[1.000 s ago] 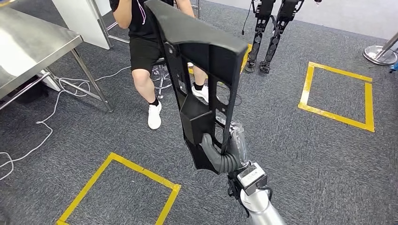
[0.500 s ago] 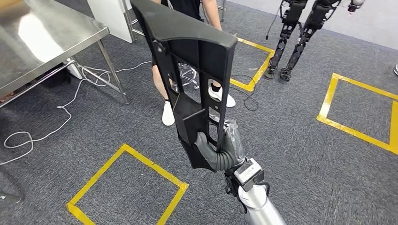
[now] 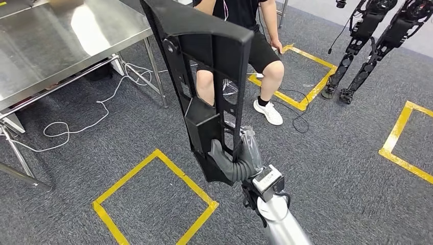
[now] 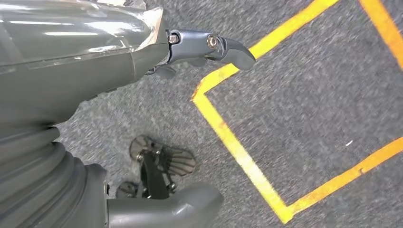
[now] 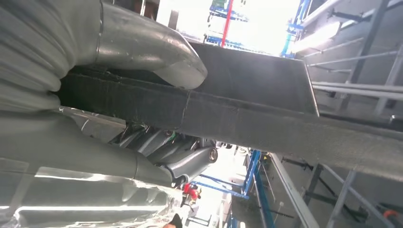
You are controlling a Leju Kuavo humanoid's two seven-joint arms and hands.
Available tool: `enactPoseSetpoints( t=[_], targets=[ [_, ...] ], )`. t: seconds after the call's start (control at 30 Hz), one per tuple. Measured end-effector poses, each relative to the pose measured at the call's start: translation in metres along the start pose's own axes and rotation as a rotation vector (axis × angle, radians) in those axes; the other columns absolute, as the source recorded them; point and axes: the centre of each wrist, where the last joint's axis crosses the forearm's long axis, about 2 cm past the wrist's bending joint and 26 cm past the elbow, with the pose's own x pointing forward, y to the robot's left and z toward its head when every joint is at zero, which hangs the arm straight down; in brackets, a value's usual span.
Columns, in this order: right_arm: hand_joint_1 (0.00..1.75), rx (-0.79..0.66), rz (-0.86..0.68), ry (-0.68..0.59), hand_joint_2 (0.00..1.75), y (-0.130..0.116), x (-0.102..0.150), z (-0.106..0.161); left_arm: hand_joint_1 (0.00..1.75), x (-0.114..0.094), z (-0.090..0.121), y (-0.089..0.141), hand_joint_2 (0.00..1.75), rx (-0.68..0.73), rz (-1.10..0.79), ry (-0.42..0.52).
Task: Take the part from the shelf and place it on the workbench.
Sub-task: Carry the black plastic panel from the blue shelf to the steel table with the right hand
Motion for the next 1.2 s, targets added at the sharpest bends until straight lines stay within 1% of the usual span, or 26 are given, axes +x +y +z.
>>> enactPoseSetpoints(
  t=[0.3,0.5,0.97,1.07,1.2],
  targets=[
    [1.75,-0.016,-0.001,0.013,1.75,0.002,-0.001,0.005,0.0,0.003,-0.002,-0.001,1.75,-0.007,-0.012,0.002],
    [1.75,-0.019,0.009,0.01,1.75,0.001,-0.001,0.003,0.0,0.009,-0.007,-0.004,1.75,-0.011,-0.01,-0.009],
    [1.75,-0.013,0.019,0.013,1.75,0.0,0.0,0.002,0.0,0.008,-0.006,-0.008,1.75,-0.009,-0.01,-0.004],
    [1.75,-0.015,0.018,0.01,1.75,0.0,0.0,-0.001,0.0,0.007,-0.005,-0.007,1.75,-0.009,-0.014,-0.012],
    [1.75,-0.024,0.016,0.013,1.75,0.001,0.0,-0.001,0.0,0.01,-0.007,-0.007,1.75,-0.012,-0.018,-0.03]
  ],
)
